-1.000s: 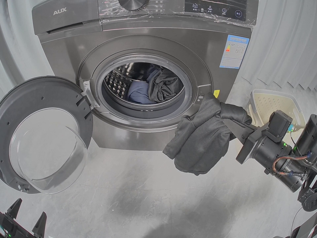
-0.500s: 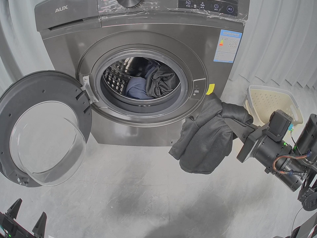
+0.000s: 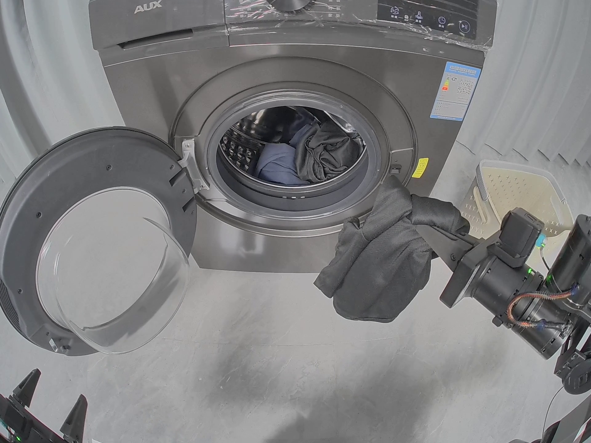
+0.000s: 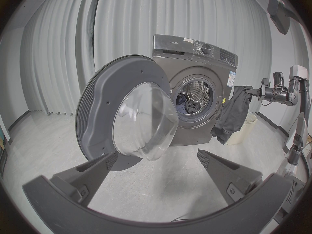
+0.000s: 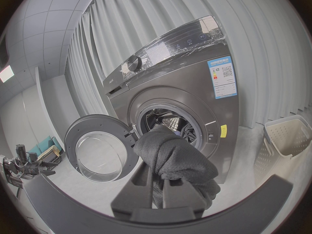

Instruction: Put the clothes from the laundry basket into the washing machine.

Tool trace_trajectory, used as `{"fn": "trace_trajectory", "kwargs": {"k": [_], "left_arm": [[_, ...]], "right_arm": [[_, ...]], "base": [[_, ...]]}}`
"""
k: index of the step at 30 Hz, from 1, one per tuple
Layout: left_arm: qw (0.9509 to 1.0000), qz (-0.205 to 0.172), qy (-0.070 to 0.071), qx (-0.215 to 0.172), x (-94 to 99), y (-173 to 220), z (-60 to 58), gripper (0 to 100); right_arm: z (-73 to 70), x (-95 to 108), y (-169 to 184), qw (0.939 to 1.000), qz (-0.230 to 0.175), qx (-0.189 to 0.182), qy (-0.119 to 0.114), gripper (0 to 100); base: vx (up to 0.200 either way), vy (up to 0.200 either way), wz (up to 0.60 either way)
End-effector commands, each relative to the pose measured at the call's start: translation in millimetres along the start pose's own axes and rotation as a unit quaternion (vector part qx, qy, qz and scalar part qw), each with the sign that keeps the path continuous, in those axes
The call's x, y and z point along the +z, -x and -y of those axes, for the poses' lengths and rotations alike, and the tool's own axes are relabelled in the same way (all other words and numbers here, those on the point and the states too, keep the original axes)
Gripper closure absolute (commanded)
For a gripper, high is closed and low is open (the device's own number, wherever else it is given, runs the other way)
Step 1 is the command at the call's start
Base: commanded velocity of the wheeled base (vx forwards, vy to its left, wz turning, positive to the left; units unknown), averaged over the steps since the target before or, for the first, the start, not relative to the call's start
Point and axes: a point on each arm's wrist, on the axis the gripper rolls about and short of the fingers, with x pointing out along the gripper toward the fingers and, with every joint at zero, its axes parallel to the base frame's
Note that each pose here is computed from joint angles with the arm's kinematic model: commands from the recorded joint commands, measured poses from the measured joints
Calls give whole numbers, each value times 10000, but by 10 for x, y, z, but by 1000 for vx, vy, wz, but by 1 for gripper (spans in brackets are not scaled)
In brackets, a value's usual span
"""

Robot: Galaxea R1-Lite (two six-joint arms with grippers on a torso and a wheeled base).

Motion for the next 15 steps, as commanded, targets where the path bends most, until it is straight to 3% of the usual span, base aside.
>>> {"fn": "trace_trajectory", "kwargs": {"k": [1,15], "left_arm": [[10000,-85,-3,3,-48,-13,-1,0],[10000,-85,-3,3,-48,-13,-1,0]], "right_arm": [[-3,6,-7,10000,20,8,-3,100],[-4,-22,-12,10000,-33,9,-79,100]], "base": [[0,0,0],[0,0,0]]}}
